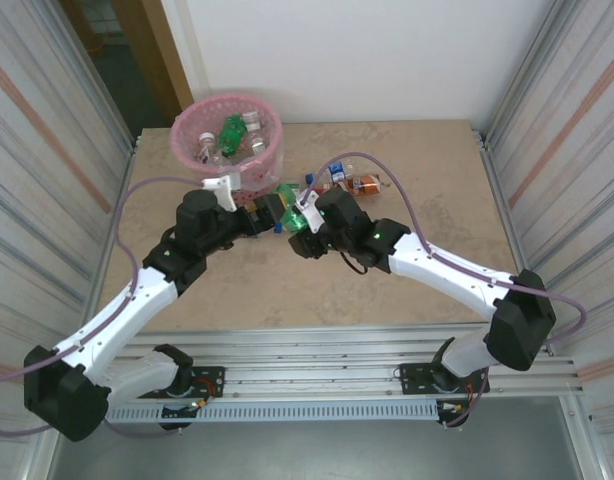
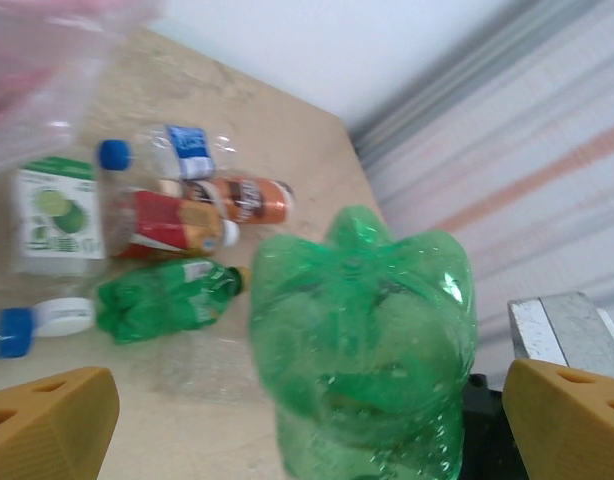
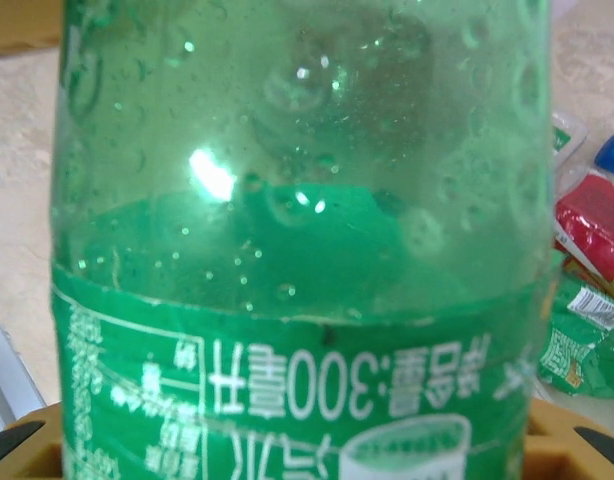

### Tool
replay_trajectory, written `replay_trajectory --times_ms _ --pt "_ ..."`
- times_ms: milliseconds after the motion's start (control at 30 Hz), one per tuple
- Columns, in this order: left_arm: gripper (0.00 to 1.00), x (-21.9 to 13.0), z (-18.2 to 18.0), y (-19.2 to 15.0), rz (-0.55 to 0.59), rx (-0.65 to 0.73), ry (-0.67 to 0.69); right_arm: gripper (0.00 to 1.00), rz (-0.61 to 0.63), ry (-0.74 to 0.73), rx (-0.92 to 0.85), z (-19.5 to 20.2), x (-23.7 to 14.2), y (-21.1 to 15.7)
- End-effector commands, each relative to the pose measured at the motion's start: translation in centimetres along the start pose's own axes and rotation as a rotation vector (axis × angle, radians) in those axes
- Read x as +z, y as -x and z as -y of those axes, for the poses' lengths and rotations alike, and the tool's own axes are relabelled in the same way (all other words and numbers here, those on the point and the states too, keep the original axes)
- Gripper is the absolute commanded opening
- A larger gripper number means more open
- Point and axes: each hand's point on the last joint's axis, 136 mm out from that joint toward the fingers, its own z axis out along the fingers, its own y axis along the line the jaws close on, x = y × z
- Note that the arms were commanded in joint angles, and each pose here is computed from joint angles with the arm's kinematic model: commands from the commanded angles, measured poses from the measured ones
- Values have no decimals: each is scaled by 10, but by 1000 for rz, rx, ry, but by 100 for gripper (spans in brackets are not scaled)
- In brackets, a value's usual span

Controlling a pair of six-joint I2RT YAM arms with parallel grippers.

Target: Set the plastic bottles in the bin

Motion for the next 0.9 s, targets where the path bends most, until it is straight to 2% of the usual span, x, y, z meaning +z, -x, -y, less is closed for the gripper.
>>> replay_trajectory --times_ms 0,100,233,433,867 --pt "99 6 35 7 -24 93 -129 37 93 51 27 -7 -14 22" --pt "96 16 44 7 -43 93 -175 37 113 74 27 -11 -18 27" --pt "86 28 51 6 -74 84 -209 37 134 84 31 -12 -22 32" --pt "78 35 45 4 -76 59 -197 37 179 91 64 -6 -29 39" --pt "74 44 51 8 -67 33 -236 39 220 190 82 -15 -34 46"
